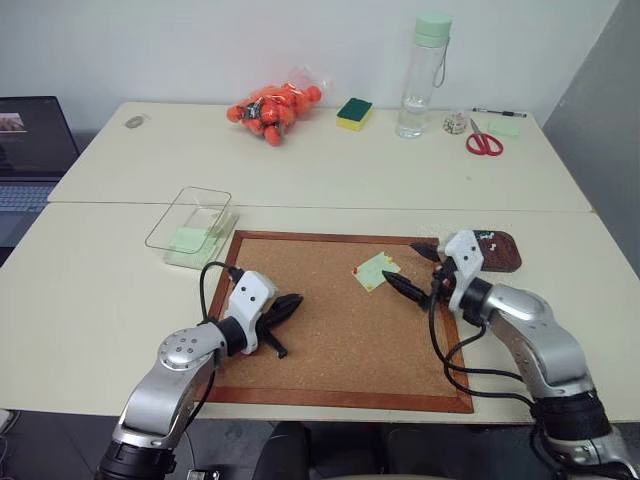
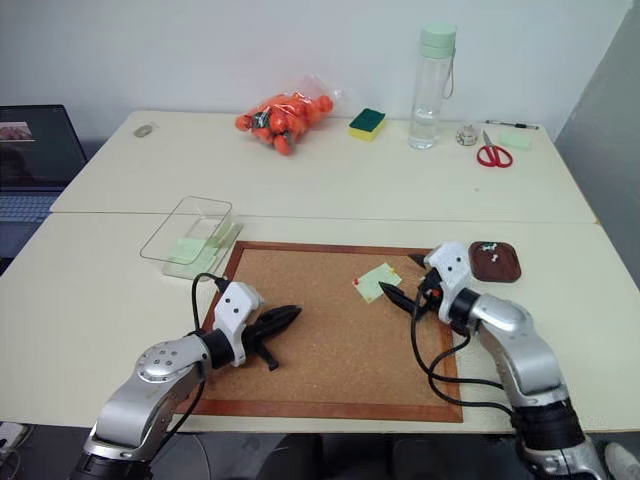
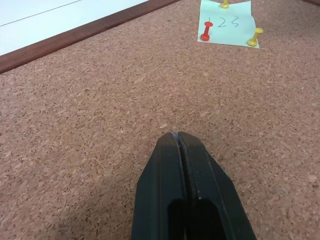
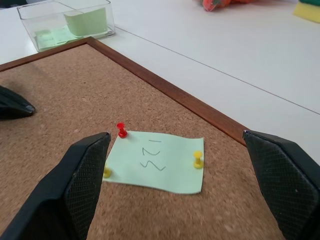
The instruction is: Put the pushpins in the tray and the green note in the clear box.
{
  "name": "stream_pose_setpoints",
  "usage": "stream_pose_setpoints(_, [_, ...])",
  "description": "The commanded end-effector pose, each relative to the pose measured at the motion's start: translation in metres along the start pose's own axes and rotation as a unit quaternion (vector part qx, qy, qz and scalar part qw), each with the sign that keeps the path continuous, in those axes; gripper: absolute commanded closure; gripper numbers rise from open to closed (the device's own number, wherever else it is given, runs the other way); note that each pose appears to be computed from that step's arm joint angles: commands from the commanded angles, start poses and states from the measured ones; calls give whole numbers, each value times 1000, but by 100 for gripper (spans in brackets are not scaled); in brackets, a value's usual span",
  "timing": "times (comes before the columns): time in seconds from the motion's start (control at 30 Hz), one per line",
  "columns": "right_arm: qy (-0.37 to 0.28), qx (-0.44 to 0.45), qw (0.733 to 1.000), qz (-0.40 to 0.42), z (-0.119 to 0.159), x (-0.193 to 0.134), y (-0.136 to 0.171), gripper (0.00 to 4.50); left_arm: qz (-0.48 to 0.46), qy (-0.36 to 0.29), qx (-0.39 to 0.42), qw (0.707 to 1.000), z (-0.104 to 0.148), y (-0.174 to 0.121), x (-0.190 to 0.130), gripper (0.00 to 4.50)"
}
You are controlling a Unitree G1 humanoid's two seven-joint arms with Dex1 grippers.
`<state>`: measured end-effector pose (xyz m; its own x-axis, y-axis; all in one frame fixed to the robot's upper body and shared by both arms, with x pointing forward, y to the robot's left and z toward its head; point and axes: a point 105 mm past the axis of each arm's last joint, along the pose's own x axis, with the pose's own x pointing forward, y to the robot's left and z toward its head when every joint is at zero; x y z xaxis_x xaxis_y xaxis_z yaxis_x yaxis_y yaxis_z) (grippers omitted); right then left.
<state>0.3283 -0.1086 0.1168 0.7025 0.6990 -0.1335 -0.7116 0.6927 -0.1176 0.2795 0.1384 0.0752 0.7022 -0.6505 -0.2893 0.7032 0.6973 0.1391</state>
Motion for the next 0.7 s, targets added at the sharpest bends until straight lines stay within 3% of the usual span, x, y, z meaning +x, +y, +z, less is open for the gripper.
stream_pose_setpoints(0.03, [-8, -31, 999, -6, 3, 12, -4, 0, -17, 17, 2, 1000, -9, -10, 2, 448])
stream_pose_setpoints(0.3, [-11, -40, 999, -10, -1, 23, -10, 0, -12, 16, -2, 1000, -9, -11, 2, 448])
stream_pose_setpoints(0.53, [-15, -43, 999, -17, -2, 25, -15, 115, -10, 15, -2, 1000, -8, -11, 2, 450])
stream_pose_setpoints(0.7, [-7, -43, 999, -19, -9, 24, -16, 227, -8, 15, -2, 1000, -8, -10, 1, 450])
